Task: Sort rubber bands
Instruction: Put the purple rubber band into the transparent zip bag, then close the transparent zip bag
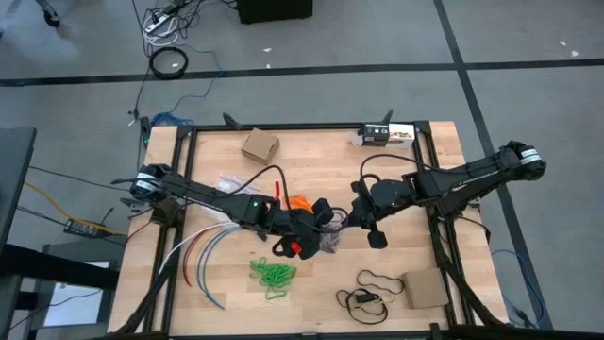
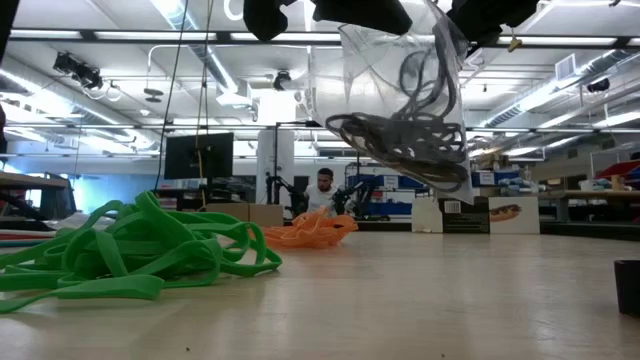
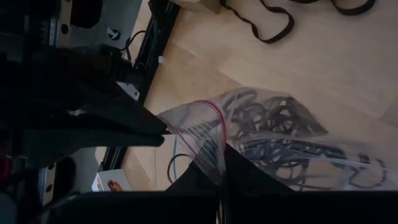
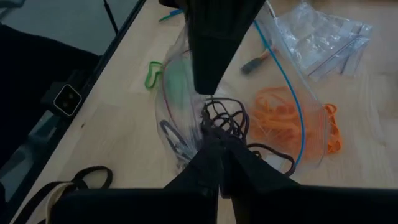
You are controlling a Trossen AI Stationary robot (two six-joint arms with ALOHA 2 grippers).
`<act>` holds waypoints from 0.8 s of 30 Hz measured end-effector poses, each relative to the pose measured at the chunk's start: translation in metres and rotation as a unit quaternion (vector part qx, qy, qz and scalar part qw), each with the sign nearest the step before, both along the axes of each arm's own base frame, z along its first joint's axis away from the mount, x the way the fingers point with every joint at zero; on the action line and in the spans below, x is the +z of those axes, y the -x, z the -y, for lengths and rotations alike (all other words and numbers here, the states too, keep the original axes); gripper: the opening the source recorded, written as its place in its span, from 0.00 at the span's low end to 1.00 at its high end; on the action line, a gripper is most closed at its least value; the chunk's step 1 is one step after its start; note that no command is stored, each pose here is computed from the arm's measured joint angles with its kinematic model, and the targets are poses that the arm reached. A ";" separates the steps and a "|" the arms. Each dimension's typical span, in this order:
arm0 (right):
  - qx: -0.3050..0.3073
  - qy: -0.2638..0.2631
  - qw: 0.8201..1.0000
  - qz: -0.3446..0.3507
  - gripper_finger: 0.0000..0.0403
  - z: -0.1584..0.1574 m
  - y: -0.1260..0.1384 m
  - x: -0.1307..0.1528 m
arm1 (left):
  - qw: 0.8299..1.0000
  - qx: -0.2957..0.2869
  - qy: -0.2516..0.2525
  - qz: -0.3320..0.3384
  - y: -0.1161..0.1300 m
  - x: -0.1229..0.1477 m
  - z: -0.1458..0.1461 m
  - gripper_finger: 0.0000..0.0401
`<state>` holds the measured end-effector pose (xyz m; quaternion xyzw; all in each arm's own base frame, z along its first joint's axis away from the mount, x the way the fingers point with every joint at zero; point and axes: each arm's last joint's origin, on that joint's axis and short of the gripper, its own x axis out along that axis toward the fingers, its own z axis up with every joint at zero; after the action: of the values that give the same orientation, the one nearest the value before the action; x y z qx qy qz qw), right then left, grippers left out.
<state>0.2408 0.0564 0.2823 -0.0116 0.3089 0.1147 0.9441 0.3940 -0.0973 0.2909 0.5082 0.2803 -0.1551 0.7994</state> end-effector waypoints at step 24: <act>0.033 0.078 0.992 0.093 0.50 -0.013 0.029 0.029 | 0.996 0.006 -0.073 0.053 -0.003 0.008 0.007 0.01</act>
<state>0.2114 0.0690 0.3116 -0.1064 0.2271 0.1199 0.9606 0.3972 -0.1043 0.2991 0.5712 0.2509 -0.1019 0.7748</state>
